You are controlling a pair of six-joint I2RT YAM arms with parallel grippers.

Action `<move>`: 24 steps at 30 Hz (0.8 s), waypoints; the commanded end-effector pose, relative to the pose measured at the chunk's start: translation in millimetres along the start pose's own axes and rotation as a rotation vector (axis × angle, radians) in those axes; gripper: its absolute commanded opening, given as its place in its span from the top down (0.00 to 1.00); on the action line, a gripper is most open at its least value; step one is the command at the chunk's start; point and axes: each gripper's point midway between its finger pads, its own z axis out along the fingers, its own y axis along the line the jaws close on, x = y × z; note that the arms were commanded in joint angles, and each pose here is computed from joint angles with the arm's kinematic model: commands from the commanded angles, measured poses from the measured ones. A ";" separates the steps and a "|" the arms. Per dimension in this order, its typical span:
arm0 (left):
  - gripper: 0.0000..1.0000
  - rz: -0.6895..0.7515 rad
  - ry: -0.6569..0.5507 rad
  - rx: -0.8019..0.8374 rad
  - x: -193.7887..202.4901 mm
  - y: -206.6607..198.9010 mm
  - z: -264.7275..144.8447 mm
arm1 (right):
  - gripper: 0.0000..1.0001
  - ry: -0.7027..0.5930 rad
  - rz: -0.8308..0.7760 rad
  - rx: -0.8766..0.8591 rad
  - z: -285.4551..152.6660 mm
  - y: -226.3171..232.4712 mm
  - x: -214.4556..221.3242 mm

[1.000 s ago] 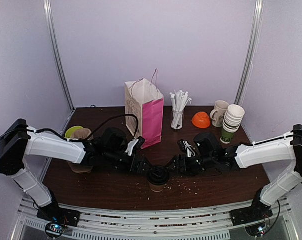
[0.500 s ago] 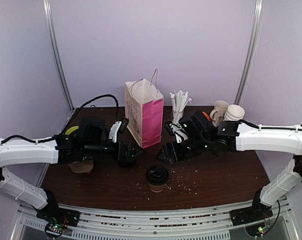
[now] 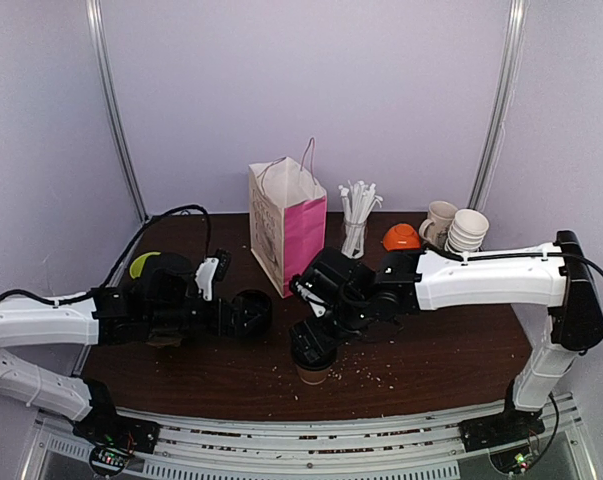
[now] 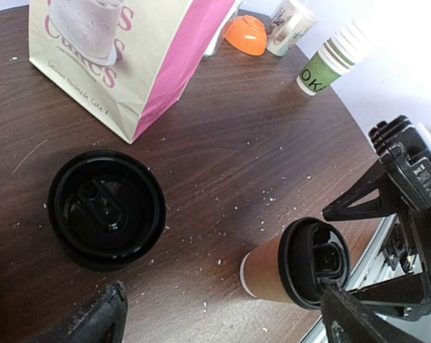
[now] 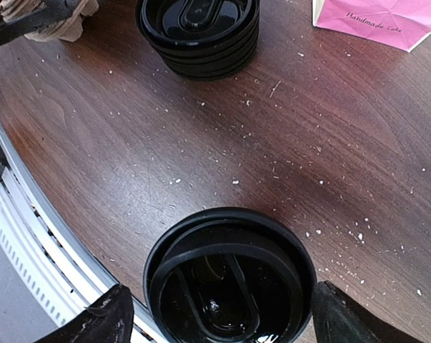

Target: Pack the takeout coffee

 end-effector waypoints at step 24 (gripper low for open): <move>0.02 0.003 -0.007 -0.013 8.8 8.0 -0.7 | 0.20 0.079 -0.097 0.120 7.6 -4.1 15.8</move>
